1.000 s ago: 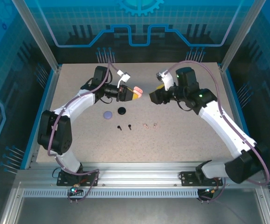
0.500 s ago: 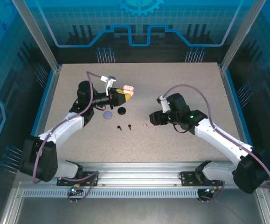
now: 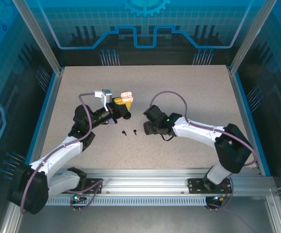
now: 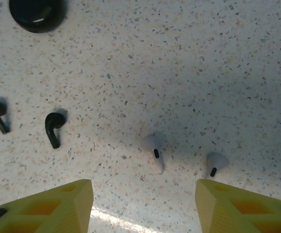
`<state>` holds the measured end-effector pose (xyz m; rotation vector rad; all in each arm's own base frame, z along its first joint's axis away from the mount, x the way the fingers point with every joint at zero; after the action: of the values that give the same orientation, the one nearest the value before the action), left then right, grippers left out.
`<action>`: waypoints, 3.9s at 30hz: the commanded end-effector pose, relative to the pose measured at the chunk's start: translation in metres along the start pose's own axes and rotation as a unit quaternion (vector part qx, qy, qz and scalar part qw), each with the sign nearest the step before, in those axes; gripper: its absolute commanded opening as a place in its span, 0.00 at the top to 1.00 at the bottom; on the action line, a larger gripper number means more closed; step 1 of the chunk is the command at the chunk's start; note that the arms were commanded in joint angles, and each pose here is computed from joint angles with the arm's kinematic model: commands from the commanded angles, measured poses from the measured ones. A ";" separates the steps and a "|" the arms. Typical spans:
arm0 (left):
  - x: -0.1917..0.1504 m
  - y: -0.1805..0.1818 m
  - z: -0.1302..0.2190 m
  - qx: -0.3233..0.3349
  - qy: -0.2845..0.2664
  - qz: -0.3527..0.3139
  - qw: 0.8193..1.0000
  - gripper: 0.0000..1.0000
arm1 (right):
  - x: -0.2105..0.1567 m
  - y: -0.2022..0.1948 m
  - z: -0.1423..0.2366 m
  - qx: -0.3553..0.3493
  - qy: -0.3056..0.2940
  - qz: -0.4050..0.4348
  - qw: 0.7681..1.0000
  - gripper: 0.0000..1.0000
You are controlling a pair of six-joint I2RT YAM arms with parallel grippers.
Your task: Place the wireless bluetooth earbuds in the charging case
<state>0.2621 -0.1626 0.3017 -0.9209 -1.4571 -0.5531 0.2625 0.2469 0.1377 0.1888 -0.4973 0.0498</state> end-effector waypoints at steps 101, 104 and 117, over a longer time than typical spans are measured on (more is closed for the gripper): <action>0.001 -0.005 0.008 0.027 -0.037 -0.061 0.997 1.00 | 0.028 -0.002 -0.017 0.008 -0.012 -0.029 0.999 0.79; -0.004 -0.002 0.007 0.031 -0.053 -0.070 0.996 1.00 | 0.043 0.001 0.003 0.025 -0.037 -0.029 0.999 0.79; -0.020 0.008 -0.008 0.014 -0.120 -0.127 0.985 1.00 | 0.113 0.006 0.109 0.090 -0.164 -0.024 0.982 0.79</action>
<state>0.2767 -0.1677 0.2604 -0.8125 -1.6422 -0.5754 0.3089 0.2399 0.2565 0.3824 -0.7564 0.0032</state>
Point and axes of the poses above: each hand's point on the last joint's axis, 136 mm out from that joint toward the fingers, its own z axis back along the fingers, its own y axis along the line the jaws close on, x = y × z, the point moved 6 cm from there along z, back along the fingers, and after that the axes turned 10 degrees about -z, right-handed, at the moved point
